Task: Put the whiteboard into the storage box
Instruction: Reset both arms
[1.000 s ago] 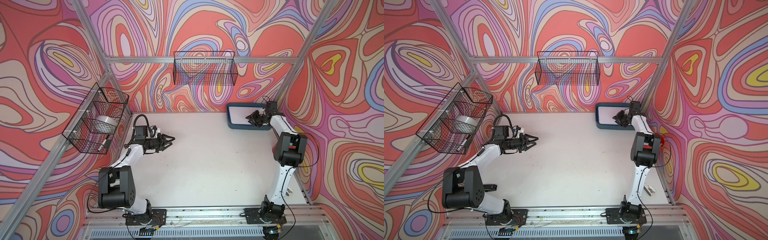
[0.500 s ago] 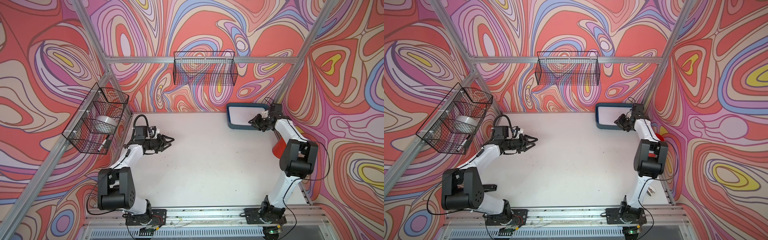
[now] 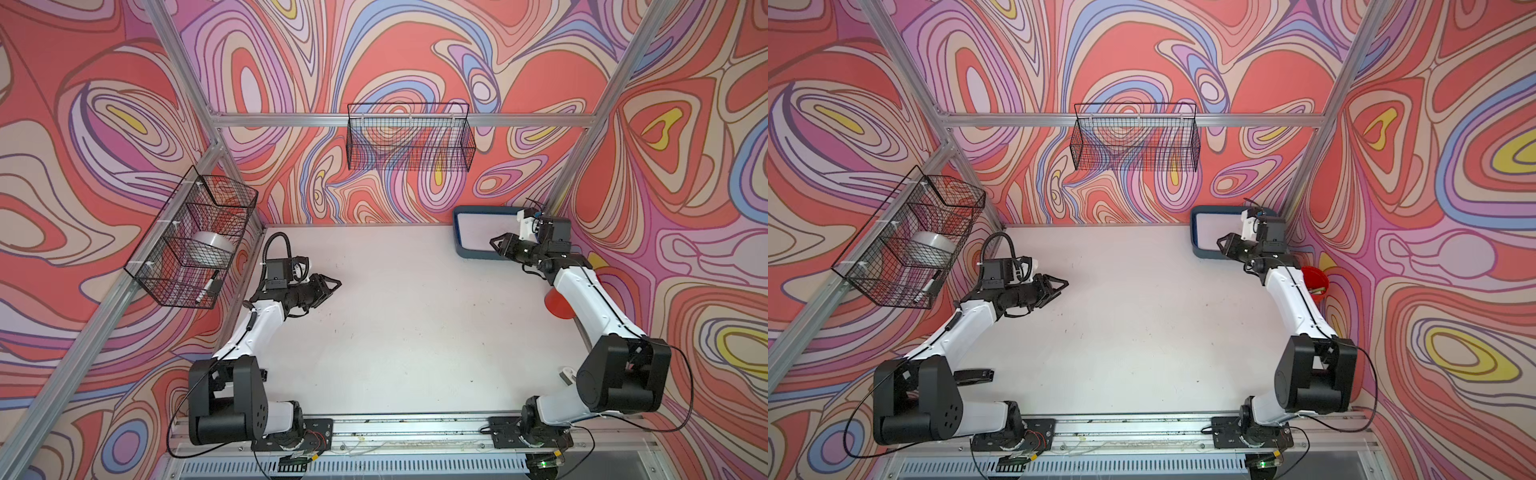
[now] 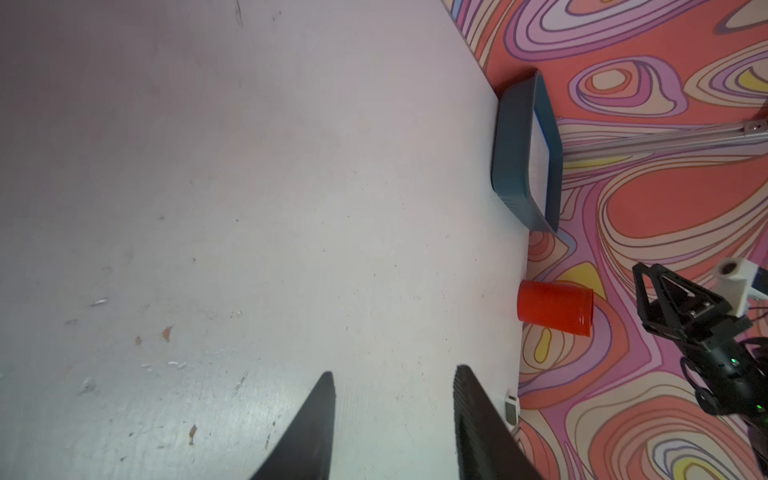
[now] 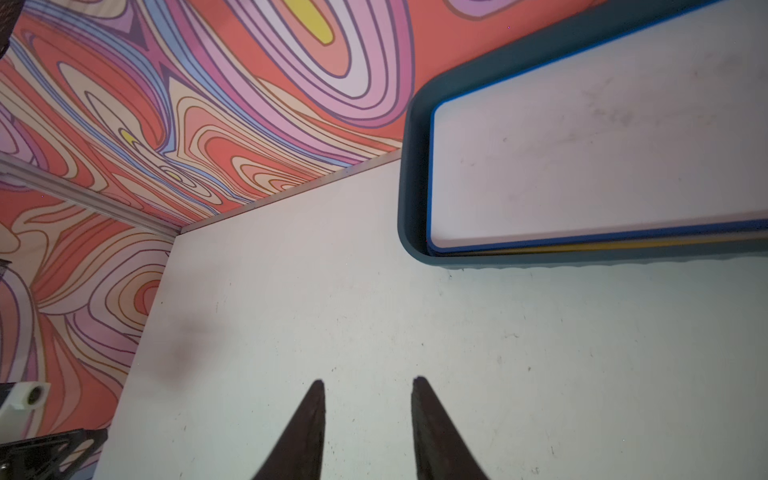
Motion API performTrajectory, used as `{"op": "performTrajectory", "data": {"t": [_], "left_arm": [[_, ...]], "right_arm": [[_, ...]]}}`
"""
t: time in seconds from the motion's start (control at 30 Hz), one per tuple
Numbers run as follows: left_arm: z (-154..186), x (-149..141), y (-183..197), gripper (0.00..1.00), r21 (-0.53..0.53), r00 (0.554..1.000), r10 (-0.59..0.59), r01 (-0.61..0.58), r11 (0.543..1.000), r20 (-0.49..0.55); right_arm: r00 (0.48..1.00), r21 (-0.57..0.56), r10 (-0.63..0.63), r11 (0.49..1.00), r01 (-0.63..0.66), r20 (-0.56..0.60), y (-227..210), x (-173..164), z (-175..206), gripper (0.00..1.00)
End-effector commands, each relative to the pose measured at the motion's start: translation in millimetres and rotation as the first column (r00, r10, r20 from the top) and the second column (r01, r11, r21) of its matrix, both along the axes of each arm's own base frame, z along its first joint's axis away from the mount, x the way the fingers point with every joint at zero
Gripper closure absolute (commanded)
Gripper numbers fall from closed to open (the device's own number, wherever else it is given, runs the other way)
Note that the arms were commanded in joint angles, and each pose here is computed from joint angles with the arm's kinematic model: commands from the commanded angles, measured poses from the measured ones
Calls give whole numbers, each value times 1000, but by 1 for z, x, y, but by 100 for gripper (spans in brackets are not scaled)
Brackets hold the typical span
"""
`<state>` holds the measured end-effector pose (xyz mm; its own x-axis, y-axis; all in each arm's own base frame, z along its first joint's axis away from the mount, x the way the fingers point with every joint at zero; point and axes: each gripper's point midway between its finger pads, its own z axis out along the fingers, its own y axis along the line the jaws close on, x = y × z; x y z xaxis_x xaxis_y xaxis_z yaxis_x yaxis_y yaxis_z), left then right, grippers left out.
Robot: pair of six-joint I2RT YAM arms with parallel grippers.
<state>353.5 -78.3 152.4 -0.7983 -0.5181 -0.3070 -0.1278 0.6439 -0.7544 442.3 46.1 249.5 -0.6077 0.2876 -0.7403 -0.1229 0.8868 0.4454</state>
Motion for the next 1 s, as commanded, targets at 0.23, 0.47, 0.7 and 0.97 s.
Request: {"op": "performTrajectory", "data": {"t": [0.23, 0.47, 0.7, 0.97], "left_arm": [[52, -3, 57, 39, 251, 908, 181, -289, 924, 377], [42, -32, 112, 0, 316, 800, 438, -576, 754, 411], [7, -52, 143, 0, 387, 719, 496, -687, 615, 487], [-22, -49, 158, 0, 335, 628, 569, -772, 540, 531]], "right_arm": [[952, -195, -105, 967, 166, 289, -26, -22, 29, 59], [963, -210, -148, 958, 196, 224, -34, -24, -41, 2], [909, -308, -283, 874, 376, 306, -70, -33, -61, 2], [882, -313, -273, 860, 402, 385, -72, -38, -103, 1]]}}
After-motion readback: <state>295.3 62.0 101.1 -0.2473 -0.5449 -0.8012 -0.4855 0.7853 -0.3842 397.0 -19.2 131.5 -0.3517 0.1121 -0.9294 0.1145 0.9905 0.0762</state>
